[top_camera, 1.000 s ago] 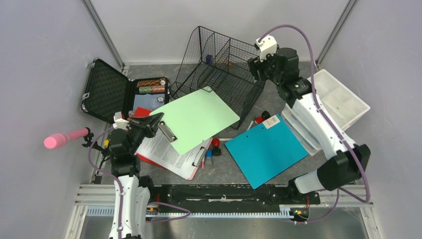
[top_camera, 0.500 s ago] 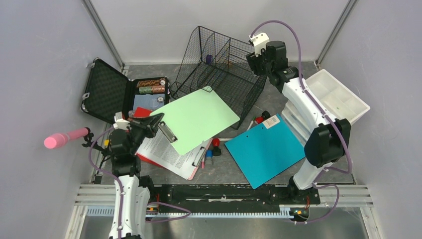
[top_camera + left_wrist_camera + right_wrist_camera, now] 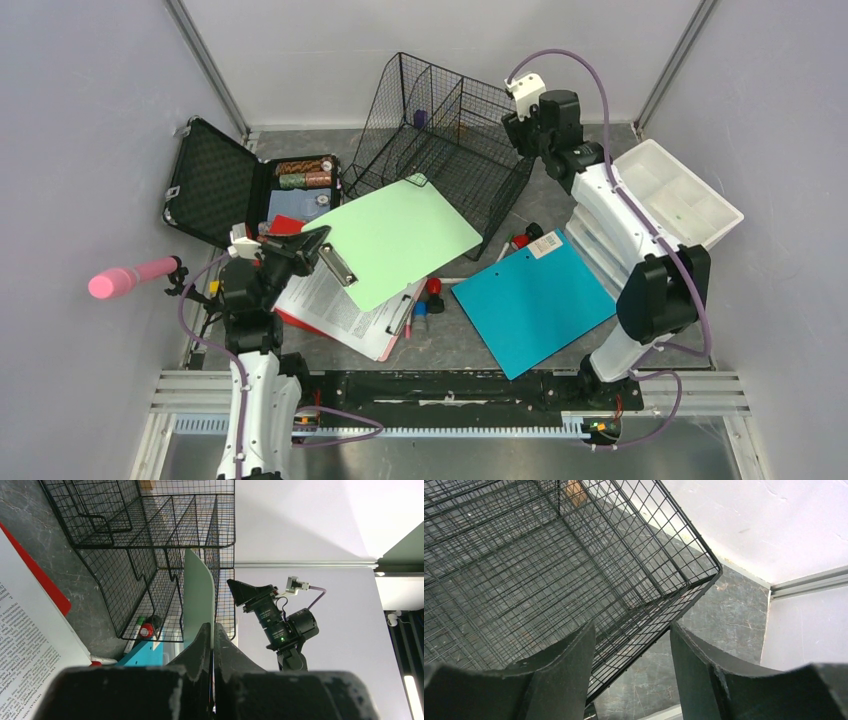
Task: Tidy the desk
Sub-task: Move the storage box to the center of the board.
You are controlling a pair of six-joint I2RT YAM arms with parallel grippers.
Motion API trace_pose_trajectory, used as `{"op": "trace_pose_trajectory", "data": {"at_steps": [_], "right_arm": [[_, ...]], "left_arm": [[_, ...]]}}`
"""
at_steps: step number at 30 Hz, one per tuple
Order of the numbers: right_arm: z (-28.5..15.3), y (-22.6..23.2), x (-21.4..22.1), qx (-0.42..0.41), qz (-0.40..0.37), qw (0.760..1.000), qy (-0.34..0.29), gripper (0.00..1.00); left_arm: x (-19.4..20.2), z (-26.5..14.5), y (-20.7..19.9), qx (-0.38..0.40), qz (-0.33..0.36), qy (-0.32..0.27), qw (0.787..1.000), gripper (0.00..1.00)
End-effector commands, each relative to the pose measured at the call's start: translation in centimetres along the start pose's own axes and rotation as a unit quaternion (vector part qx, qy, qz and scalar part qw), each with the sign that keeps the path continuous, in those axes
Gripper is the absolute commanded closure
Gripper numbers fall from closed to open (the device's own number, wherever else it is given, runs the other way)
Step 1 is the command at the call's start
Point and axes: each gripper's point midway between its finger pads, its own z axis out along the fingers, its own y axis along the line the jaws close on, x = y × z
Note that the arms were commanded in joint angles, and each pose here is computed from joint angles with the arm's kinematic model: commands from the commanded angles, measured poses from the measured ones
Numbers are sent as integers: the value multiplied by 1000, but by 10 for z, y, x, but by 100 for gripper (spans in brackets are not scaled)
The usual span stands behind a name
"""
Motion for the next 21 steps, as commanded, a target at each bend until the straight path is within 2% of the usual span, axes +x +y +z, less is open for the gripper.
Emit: {"op": "trace_pose_trajectory", "data": {"at_steps": [1, 10, 21], "right_arm": [[-16, 6, 28, -16, 9, 999, 42, 38], [-34, 5, 30, -20, 19, 999, 42, 39], [-45, 32, 63, -72, 44, 994, 75, 43]], "left_arm": [[-17, 2, -20, 40, 38, -47, 997, 98], [-17, 3, -23, 45, 41, -47, 997, 98], [-15, 2, -22, 46, 43, -44, 997, 98]]}}
